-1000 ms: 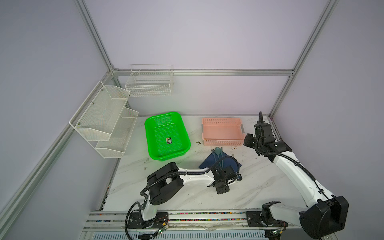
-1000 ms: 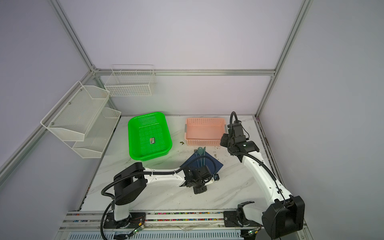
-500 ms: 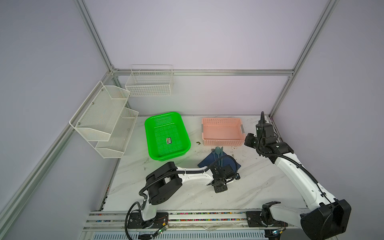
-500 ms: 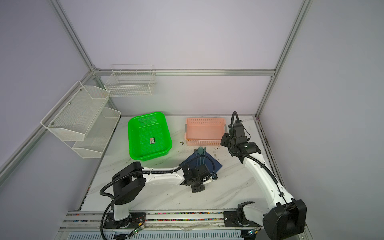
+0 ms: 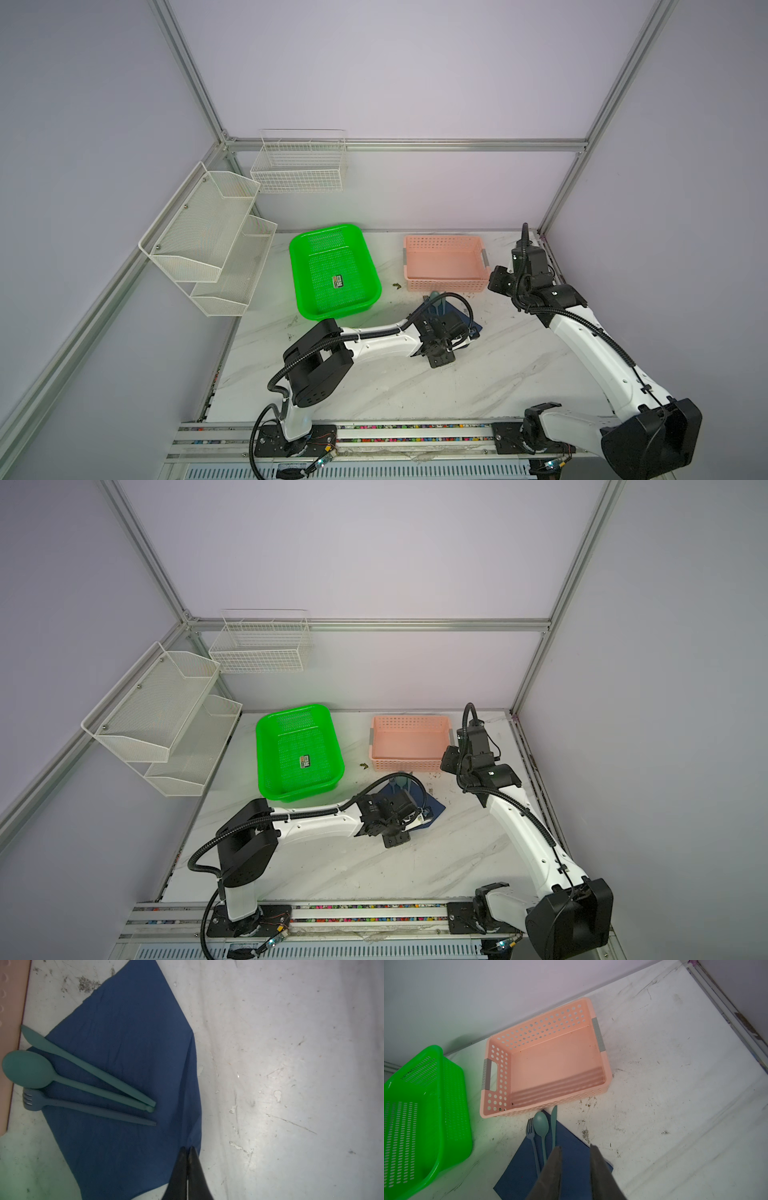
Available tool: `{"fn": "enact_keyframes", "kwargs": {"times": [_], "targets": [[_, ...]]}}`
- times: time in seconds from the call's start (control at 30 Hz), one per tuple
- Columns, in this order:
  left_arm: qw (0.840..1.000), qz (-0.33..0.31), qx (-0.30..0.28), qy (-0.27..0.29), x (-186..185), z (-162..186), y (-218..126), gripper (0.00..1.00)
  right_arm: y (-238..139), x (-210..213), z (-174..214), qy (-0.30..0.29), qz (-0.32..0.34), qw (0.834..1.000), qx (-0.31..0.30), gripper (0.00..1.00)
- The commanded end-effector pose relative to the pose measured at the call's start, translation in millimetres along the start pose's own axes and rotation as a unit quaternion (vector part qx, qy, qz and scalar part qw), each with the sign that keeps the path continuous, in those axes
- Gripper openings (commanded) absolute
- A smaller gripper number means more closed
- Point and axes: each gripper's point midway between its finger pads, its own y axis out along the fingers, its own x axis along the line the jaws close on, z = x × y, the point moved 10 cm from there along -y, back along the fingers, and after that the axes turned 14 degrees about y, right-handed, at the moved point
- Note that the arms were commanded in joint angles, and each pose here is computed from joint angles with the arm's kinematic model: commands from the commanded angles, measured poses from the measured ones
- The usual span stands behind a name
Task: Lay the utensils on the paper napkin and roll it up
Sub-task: 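Fold the held napkin corner over the utensils while the right gripper descends toward it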
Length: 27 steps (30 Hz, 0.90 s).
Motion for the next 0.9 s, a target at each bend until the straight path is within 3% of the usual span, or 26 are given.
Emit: {"fn": "enact_keyframes", "kwargs": {"times": [0.0,0.87], "targets": [[0.997,-0.049,-0.052,0.006,29.6,-23.8,-33.5,0.04,-0.7,-1.8,0.7,0.009,-0.007,1.0,-0.004,0.27],[0.994,-0.094,-0.061,-0.012,78.8,-27.0,-18.5,0.04,11.9,-5.9,12.7,0.017,-0.024,0.999,0.019,0.27]]}}
